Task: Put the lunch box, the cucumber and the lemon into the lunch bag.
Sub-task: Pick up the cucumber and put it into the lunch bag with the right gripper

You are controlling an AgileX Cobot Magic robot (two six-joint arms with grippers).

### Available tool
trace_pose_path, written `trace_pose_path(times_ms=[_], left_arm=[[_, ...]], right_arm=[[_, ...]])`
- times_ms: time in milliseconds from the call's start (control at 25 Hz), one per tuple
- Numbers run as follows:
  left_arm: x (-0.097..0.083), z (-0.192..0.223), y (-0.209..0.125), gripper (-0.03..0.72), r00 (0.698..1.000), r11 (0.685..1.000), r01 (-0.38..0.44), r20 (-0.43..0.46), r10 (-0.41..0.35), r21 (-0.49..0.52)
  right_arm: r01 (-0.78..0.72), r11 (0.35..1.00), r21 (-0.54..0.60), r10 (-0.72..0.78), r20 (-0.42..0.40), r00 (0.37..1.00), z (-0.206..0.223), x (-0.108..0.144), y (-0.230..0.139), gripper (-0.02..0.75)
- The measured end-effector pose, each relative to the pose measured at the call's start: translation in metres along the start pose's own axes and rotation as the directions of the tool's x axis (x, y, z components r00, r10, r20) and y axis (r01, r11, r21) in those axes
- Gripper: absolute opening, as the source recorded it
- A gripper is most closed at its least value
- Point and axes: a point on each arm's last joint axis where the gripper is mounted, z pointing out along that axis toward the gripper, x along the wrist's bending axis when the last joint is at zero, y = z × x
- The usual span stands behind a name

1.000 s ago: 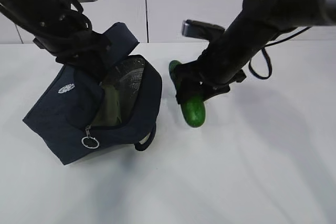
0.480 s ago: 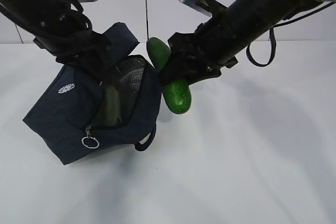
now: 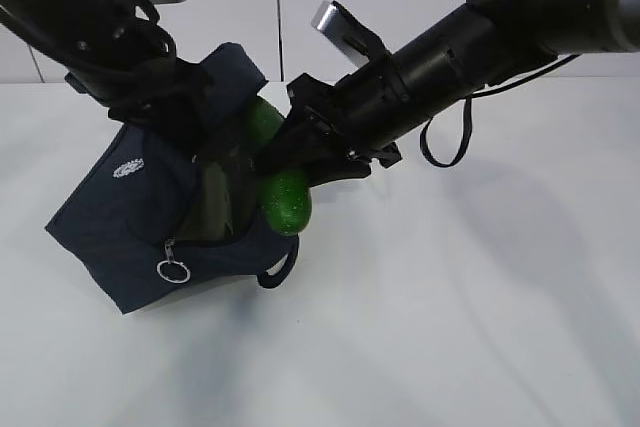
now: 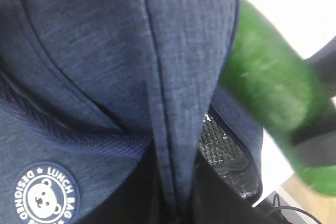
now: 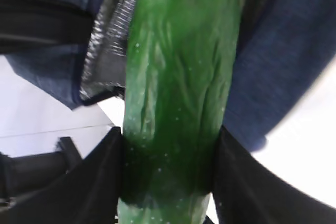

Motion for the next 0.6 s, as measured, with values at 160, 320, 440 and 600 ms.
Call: trace_pose_path(times_ms=[160,320,440,600], left_arm=[[0.000,0.000,0.000,0.019,1.000,1.000,0.004,0.005,-0.004,-0.001],[-0.001,0.000,0.000,0.019,1.000,1.000,0.002,0.012,-0.002,-0.003],[-0.002,0.000,0.000,0.019,1.000,1.000,0.000,0.018,0.000,-0.005],[-0.002,0.000,0.001,0.019,1.000,1.000,0.004,0.024,-0.004,-0.008]], right_arm=[[-0.029,0.999,-0.036,0.027,-0.044,0.999,0.017,-0.011,0.004,0.355],[-0.042,0.993,-0.111,0.027,-0.133,0.991,0.030,-0.019,0.010,0.355],[-0.042,0.984,-0.175,0.012,-0.169,0.986,0.033,-0.021,0.016,0.355],[-0.024,0.976,-0.216,-0.015,-0.178,0.984,0.032,-0.020,0.019,0.374]])
